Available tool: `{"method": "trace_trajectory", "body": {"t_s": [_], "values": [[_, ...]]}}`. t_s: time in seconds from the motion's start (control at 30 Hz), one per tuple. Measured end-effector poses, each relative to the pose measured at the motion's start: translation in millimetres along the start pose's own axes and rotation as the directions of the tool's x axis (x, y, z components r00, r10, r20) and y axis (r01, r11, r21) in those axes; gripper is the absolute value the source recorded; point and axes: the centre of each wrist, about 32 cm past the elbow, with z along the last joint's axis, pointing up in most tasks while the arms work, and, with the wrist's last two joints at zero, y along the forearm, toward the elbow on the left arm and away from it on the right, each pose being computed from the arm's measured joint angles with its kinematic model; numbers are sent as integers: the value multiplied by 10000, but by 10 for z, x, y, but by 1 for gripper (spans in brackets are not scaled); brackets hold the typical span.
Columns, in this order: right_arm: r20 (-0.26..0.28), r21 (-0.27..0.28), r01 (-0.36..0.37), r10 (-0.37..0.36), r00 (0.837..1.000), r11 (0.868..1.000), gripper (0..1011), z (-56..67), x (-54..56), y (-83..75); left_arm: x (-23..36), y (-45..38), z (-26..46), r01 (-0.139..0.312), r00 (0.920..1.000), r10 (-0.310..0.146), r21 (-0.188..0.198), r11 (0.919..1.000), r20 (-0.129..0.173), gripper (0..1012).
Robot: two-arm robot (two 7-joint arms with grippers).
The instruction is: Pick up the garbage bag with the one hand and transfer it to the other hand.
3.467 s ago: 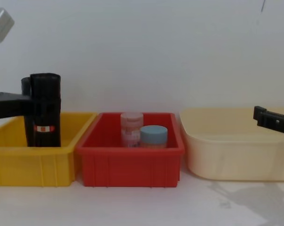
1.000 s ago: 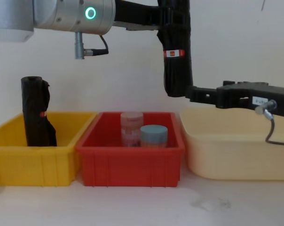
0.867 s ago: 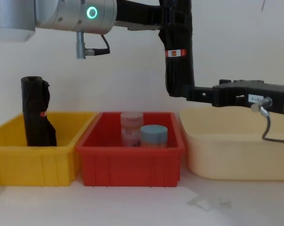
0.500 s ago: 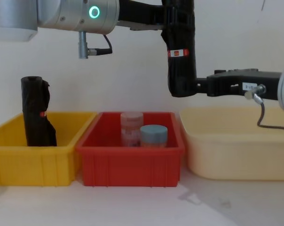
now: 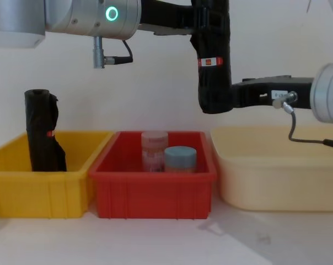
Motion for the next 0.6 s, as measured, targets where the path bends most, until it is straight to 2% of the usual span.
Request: {"method": "trace_trajectory", "body": {"t_s": [0.6], "values": [[-478, -136, 209, -215, 9986, 9997, 1001, -13, -69, 155, -3, -2, 1, 9, 10000, -9, 0, 10000, -8, 435]]}}
